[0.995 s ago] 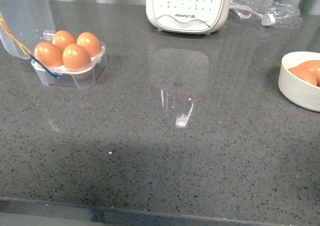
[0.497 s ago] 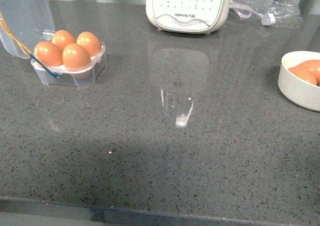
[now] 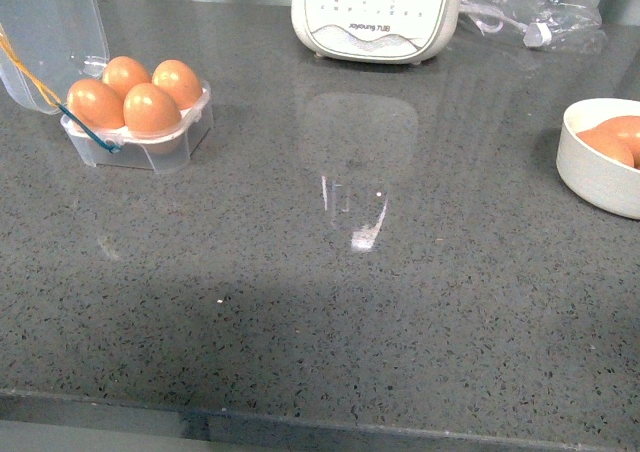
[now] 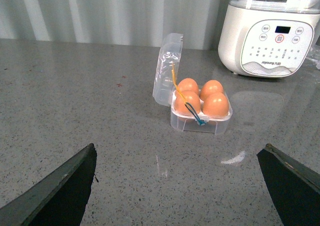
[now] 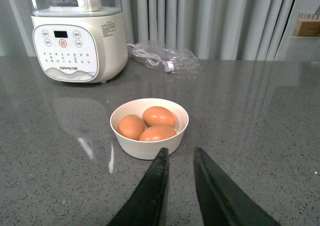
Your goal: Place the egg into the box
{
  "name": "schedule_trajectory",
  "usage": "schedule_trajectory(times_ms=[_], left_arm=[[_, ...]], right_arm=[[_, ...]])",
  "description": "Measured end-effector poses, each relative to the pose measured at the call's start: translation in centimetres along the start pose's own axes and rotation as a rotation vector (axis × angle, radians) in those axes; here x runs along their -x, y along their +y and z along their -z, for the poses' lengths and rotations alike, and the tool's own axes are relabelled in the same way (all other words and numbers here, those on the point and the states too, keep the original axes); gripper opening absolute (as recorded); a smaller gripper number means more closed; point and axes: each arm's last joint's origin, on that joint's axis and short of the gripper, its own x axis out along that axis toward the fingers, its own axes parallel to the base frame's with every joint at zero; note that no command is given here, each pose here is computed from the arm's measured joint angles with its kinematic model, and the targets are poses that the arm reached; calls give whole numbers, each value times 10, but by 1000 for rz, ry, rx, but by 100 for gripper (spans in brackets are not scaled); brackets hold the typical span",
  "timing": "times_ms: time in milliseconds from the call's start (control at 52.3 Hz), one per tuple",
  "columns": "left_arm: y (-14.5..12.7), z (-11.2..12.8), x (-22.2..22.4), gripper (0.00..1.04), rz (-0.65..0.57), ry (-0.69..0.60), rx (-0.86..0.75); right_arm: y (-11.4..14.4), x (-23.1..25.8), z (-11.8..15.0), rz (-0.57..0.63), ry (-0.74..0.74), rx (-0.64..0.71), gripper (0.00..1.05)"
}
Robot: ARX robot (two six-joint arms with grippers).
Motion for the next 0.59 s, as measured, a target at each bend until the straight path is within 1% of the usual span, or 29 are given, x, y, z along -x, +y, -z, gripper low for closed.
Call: schedule_trajectory(times_ms=[57, 115, 172, 306, 325, 344, 363, 383, 402, 440, 497, 536, 593], left_arm=[[0, 0, 0, 98, 0, 0, 0], [0, 0, 0, 98, 0, 0, 0], [0, 0, 0, 98, 0, 0, 0], [0, 0, 0, 98, -2, 13, 0], [0, 0, -1, 98, -9, 60, 5], [1, 2, -1, 98, -23, 166, 6], [1, 2, -1, 98, -24, 220, 6], [1, 1, -2, 98, -29, 326, 4], [1, 1, -2, 98, -31, 379, 5], [3, -2, -3, 98, -47, 560, 5], [5, -4, -3, 98, -64, 682, 6], [6, -5, -2, 98, -71, 726, 10], [8, -15, -2, 98, -72, 723, 28]], right_arm=[[0, 0, 0, 0, 0, 0, 30], [0, 0, 0, 0, 0, 0, 37], [0, 0, 0, 0, 0, 0, 49], [0, 0, 0, 0, 0, 0, 69], [0, 0, 0, 0, 0, 0, 72], [0, 0, 0, 0, 0, 0, 74], [0, 0, 0, 0, 0, 0, 78], [0, 0, 0, 0, 0, 0, 79], [0, 0, 0, 0, 0, 0, 83], [0, 0, 0, -1, 0, 0, 88], [0, 0, 0, 0, 0, 0, 97], [0, 0, 0, 0, 0, -1, 99], [0, 0, 0, 1, 2, 0, 97]])
